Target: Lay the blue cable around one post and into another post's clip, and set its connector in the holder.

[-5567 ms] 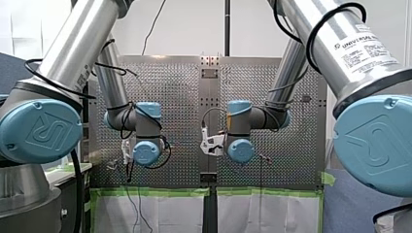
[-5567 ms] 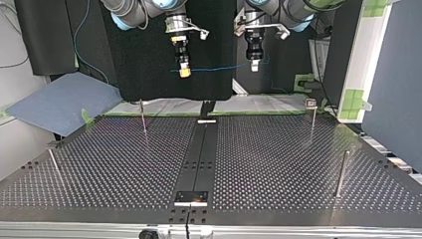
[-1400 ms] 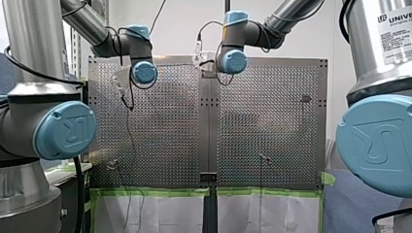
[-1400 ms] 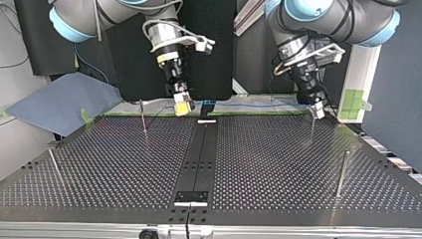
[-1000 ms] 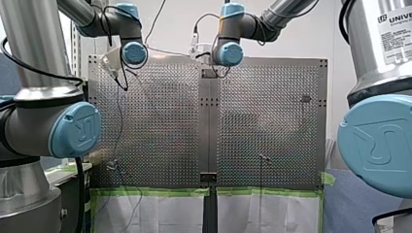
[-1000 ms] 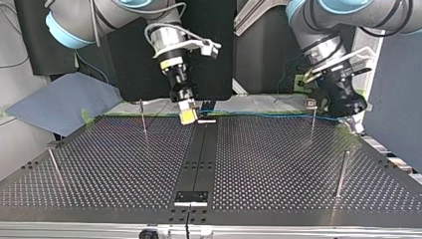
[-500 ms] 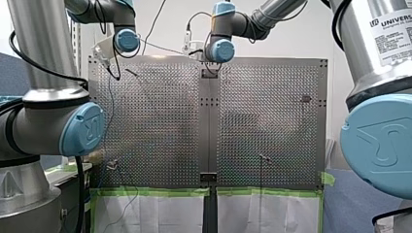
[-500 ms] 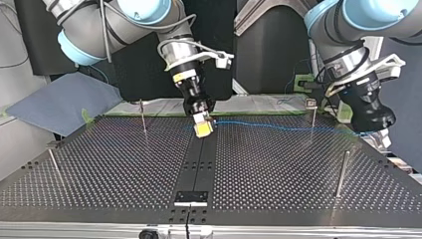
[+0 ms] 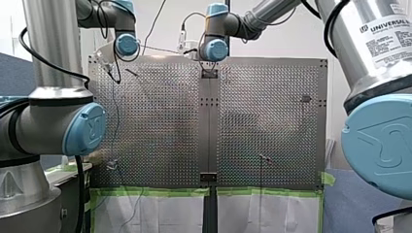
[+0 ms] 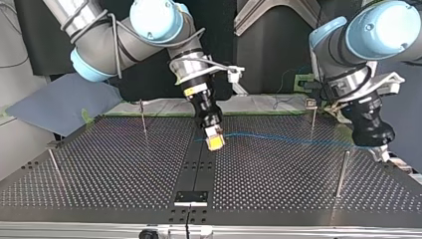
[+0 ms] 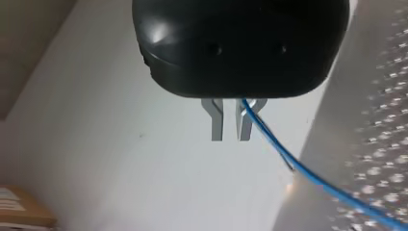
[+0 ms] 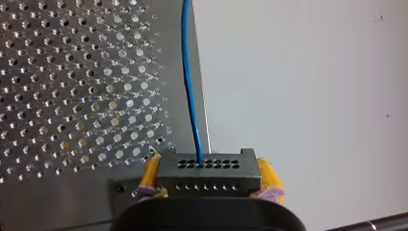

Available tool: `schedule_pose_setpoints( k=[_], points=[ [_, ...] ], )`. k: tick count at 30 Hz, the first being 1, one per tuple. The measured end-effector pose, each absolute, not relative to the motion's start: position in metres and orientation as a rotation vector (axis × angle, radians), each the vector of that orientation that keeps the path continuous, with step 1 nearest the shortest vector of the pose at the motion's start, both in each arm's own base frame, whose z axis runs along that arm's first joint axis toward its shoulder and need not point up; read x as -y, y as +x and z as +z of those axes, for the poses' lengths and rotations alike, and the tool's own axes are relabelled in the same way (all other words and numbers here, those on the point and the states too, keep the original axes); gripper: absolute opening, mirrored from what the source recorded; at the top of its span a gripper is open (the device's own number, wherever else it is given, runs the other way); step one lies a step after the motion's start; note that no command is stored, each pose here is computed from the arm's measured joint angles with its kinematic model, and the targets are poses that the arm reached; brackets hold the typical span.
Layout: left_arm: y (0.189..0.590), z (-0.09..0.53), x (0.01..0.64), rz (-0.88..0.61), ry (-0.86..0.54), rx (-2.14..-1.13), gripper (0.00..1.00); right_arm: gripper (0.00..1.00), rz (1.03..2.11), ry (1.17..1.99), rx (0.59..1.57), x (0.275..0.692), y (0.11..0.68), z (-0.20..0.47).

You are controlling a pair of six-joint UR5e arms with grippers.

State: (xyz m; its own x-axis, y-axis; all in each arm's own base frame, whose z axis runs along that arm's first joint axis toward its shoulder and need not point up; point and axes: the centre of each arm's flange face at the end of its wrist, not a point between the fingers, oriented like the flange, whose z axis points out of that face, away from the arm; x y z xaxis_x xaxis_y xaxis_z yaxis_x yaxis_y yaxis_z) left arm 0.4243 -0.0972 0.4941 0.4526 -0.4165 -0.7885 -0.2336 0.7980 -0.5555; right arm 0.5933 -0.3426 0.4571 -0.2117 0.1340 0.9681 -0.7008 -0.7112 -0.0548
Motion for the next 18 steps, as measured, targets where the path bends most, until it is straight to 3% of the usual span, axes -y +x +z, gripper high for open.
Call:
schedule_pose_setpoints(
  k=[8,18],
  points=[
    [0.437,0.507,0.084,-0.137,-0.671,-1.089,0.17,0.0,1.971,1.509,0.669,0.352,0.611,0.455],
    [0.466,0.489,0.068,-0.138,-0.665,-1.13,0.17,0.0,1.974,1.511,0.65,0.36,0.633,0.457]
  ],
)
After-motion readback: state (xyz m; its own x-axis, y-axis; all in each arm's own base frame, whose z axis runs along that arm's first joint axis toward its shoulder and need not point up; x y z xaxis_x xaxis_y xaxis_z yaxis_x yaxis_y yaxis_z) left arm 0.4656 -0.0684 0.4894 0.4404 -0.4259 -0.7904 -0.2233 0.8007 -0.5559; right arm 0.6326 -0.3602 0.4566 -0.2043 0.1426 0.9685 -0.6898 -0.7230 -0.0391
